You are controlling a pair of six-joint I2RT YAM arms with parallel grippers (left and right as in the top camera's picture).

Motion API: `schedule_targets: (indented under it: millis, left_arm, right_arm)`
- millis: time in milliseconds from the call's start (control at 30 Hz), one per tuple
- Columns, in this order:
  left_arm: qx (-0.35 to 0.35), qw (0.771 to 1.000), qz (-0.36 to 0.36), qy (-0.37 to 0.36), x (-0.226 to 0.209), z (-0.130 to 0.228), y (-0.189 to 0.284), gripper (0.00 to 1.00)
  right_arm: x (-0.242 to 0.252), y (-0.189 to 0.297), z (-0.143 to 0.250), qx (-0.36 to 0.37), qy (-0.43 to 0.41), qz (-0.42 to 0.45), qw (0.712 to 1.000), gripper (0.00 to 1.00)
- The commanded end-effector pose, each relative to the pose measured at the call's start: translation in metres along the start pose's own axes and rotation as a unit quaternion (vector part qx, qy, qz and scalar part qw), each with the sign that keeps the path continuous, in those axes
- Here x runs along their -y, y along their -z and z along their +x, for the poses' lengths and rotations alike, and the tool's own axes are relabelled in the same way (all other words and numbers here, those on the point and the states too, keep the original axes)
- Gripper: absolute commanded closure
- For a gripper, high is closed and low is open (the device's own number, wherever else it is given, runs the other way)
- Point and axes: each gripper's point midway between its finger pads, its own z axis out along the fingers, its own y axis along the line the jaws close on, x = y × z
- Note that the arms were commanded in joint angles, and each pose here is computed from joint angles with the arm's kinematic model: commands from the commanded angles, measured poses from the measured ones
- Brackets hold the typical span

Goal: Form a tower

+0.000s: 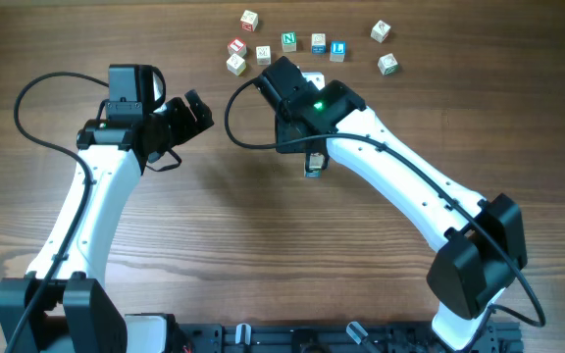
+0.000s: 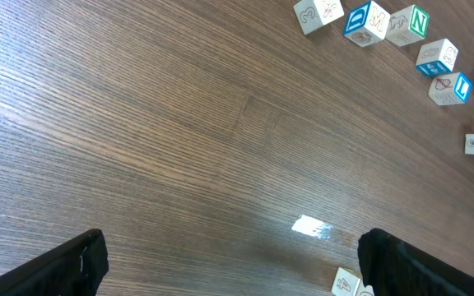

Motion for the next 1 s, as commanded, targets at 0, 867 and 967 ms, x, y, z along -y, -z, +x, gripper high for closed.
schedule_targets:
  millis: [0, 867, 967]
  left_arm:
    - [0.001, 1.0, -0.001, 0.0, -0.001, 0.0, 0.0, 0.0]
    - [0.001, 1.0, -0.001, 0.0, -0.001, 0.0, 0.0, 0.0]
    - [0.001, 1.0, -0.001, 0.0, -0.001, 0.0, 0.0, 0.0]
  right_arm:
    - [0.003, -0.004, -0.002, 0.003, -0.006, 0.013, 1.0, 0.95]
    - [-0.017, 0.06, 0.009, -0.007, 0.028, -0.103, 0.994, 0.95]
    - [-0.008, 0.062, 0.034, -0.062, 0.017, -0.09, 0.994, 0.95]
